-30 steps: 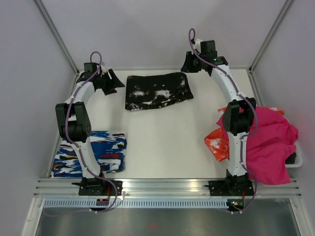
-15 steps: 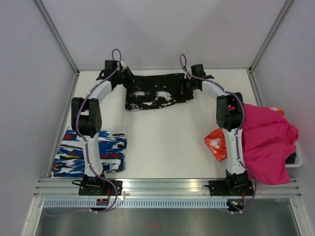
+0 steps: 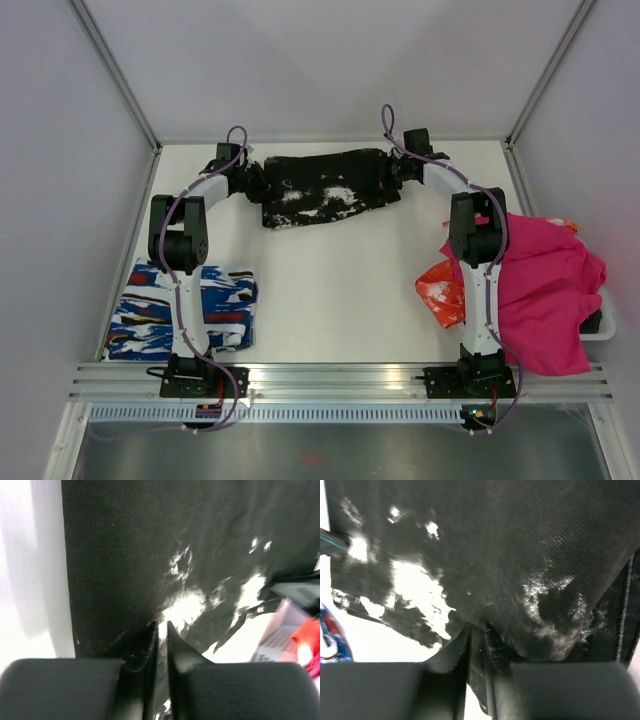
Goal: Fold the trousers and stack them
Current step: Neatly place the folded trousers to the corner
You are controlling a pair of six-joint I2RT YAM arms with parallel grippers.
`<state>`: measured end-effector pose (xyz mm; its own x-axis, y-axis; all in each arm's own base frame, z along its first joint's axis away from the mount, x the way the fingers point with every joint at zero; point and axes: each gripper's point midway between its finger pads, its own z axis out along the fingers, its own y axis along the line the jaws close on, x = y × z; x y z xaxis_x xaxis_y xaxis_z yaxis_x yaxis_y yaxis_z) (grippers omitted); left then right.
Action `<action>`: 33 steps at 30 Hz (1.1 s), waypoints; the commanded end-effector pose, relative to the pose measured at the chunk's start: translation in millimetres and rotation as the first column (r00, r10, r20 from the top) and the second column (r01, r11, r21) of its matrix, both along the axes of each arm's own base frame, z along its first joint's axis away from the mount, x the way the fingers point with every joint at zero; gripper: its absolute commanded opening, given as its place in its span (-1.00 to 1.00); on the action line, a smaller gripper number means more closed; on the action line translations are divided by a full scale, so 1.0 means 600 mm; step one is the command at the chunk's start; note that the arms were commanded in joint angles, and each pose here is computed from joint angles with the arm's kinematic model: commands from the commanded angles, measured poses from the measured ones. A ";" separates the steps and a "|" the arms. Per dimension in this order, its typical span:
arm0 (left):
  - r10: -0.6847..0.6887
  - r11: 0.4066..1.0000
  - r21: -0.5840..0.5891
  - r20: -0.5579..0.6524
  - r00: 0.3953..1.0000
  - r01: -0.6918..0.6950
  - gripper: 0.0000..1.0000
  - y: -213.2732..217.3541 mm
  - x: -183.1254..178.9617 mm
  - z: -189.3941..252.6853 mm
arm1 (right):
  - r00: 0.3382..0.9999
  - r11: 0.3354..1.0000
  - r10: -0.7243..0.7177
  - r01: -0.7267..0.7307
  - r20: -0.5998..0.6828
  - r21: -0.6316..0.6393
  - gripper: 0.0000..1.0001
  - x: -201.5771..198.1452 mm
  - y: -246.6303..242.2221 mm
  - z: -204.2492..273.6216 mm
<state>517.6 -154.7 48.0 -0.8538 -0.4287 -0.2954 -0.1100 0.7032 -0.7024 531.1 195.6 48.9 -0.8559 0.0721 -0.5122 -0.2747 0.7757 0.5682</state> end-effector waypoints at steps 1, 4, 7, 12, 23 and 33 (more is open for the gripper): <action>-0.032 0.993 0.112 0.020 0.999 0.029 -0.55 0.021 -0.001 -0.001 | 0.986 0.998 0.013 -0.022 0.168 0.051 -0.40 0.036 0.003 0.142; -0.098 0.982 0.172 0.096 0.991 0.080 0.28 0.028 0.008 0.057 | 0.959 0.999 -0.019 0.010 0.283 0.033 0.26 0.064 -0.005 0.226; -0.117 0.970 0.228 0.149 0.982 0.081 0.77 0.041 0.012 0.106 | 0.940 0.999 -0.041 0.043 0.339 0.002 0.77 0.083 -0.022 0.264; -0.077 0.950 0.311 0.204 0.976 0.010 0.96 0.069 0.020 0.152 | 0.947 0.983 -0.084 0.129 0.310 -0.127 0.89 0.095 -0.076 0.216; -0.055 0.933 0.359 0.074 0.996 0.025 0.96 0.084 0.025 0.043 | 0.983 0.965 -0.122 0.149 0.135 -0.217 0.93 0.089 -0.105 0.055; -0.036 0.964 0.266 0.063 0.997 0.018 0.90 0.059 0.041 -0.012 | 0.990 0.981 -0.124 0.132 0.060 -0.140 0.92 0.093 -0.081 -0.018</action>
